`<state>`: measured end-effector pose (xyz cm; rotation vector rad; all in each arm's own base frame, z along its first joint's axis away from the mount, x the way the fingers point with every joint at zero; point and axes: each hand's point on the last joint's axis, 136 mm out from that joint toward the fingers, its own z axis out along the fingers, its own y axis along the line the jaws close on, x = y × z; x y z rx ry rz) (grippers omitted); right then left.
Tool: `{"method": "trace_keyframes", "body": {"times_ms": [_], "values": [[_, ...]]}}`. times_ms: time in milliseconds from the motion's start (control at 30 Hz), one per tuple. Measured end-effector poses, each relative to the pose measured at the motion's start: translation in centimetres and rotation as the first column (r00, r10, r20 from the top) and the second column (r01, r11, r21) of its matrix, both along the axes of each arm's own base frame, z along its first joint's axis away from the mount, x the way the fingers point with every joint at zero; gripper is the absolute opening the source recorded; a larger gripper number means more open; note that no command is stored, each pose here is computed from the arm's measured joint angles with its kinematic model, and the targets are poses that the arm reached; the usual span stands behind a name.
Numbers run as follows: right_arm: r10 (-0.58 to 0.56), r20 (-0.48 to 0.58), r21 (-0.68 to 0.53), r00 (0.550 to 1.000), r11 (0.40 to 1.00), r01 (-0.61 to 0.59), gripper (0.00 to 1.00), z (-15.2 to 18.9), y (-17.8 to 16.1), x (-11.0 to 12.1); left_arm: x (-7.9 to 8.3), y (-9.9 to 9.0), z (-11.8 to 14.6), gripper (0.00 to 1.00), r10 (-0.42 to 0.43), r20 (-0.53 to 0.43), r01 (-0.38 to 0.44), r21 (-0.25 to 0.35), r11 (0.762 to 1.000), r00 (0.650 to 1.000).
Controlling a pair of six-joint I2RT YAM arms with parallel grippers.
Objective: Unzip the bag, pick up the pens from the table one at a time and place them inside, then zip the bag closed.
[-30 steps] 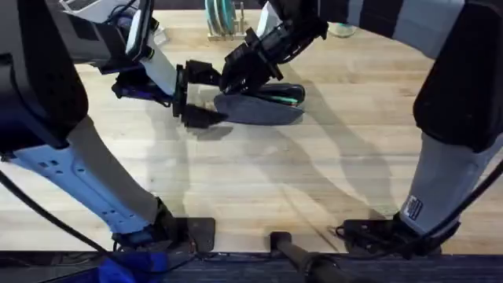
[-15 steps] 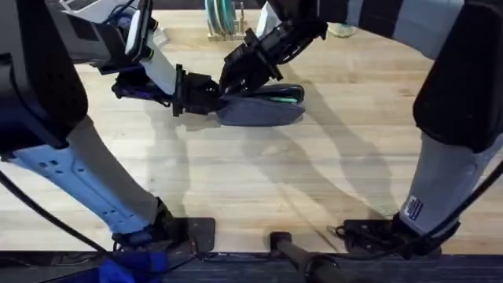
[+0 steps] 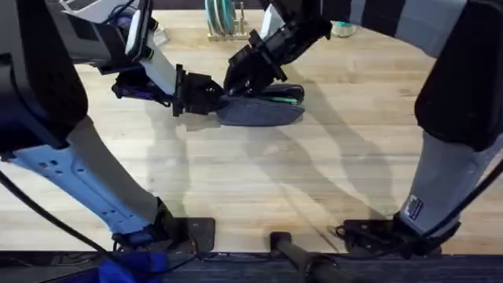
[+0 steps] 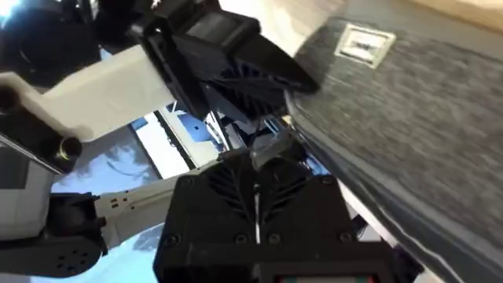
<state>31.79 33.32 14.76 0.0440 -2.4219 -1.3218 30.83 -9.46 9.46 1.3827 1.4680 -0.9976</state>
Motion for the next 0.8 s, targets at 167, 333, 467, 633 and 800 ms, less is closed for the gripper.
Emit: {"method": "trace_keyframes", "body": {"times_ms": [167,333,467,633,800], "values": [[-0.003,-0.013,-0.009,1.0,1.0,0.003,0.033,-0.1,-1.2,0.0,0.0,0.0,0.0,0.042,0.0,0.0,0.0,0.0,1.0,1.0],[-0.007,-0.002,-0.004,1.0,1.0,0.007,0.033,-0.1,-1.8,0.4,0.0,0.0,0.0,0.043,0.001,0.001,-0.001,-0.002,1.0,1.0],[-0.003,-0.008,-0.009,1.0,1.0,0.003,0.033,-0.1,-2.3,0.3,0.0,0.0,0.0,0.043,0.001,0.0,-0.001,-0.002,1.0,1.0],[-0.002,-0.018,-0.012,1.0,1.0,0.001,0.033,-0.1,-3.1,0.1,0.0,0.0,0.0,0.042,0.001,0.0,-0.001,-0.002,1.0,1.0],[-0.012,-0.036,-0.027,0.999,1.0,0.011,0.033,-0.2,-4.2,0.2,0.0,0.0,0.0,0.042,0.001,0.001,-0.001,-0.002,1.0,1.0]]}}
